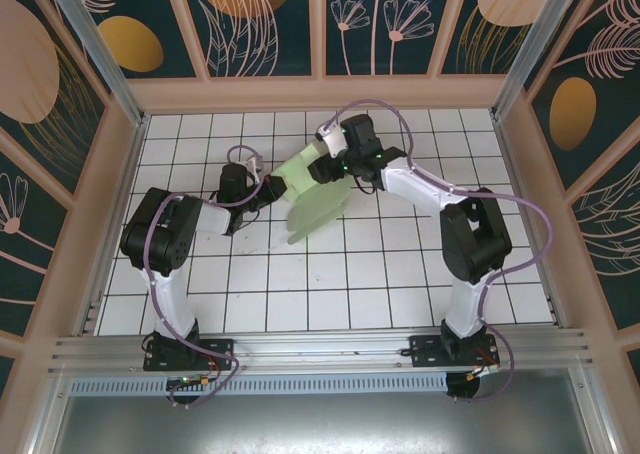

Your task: Fold the paper box

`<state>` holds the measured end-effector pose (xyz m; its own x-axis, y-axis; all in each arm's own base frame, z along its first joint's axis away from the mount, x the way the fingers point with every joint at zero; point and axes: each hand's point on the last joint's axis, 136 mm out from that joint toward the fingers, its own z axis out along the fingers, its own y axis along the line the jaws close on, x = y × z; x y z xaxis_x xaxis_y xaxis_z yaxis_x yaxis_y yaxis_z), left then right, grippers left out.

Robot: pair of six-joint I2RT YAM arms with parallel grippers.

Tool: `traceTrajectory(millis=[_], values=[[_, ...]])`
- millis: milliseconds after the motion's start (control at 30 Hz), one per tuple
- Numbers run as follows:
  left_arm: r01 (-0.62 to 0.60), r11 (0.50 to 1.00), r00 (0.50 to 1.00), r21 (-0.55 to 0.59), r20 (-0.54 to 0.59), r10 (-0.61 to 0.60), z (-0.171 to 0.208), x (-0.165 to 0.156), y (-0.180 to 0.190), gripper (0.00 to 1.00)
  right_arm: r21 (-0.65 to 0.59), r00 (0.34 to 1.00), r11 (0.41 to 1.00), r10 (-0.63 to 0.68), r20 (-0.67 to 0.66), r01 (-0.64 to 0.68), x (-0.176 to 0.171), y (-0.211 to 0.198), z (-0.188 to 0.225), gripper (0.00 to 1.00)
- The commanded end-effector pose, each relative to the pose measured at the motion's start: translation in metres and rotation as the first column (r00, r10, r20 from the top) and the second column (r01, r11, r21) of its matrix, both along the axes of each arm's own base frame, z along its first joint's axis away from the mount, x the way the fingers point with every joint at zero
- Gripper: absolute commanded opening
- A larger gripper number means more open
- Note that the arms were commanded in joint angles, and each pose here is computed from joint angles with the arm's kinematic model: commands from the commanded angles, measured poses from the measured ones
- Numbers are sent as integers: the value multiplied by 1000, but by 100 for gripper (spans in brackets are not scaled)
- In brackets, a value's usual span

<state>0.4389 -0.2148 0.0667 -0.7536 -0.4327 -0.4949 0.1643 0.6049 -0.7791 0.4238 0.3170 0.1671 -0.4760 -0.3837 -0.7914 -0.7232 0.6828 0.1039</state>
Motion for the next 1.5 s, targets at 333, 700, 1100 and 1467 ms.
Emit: traceTrajectory(millis=[333,700,1100,1467], values=[[81,995,992,-54,103,-75,33,4,-19,0,-29,995,999,23,93,-20,-17,-16,11,76],[86,995,992,-56,93,-80,28,6,-20,0,-101,979,993,-39,199,60,-15,-23,28,85],[81,995,994,-63,80,-75,24,7,-19,0,-356,941,911,-88,326,208,-4,-39,24,79],[69,995,996,-75,58,-64,22,7,-19,0,-486,921,827,-91,379,282,8,-24,4,77]])
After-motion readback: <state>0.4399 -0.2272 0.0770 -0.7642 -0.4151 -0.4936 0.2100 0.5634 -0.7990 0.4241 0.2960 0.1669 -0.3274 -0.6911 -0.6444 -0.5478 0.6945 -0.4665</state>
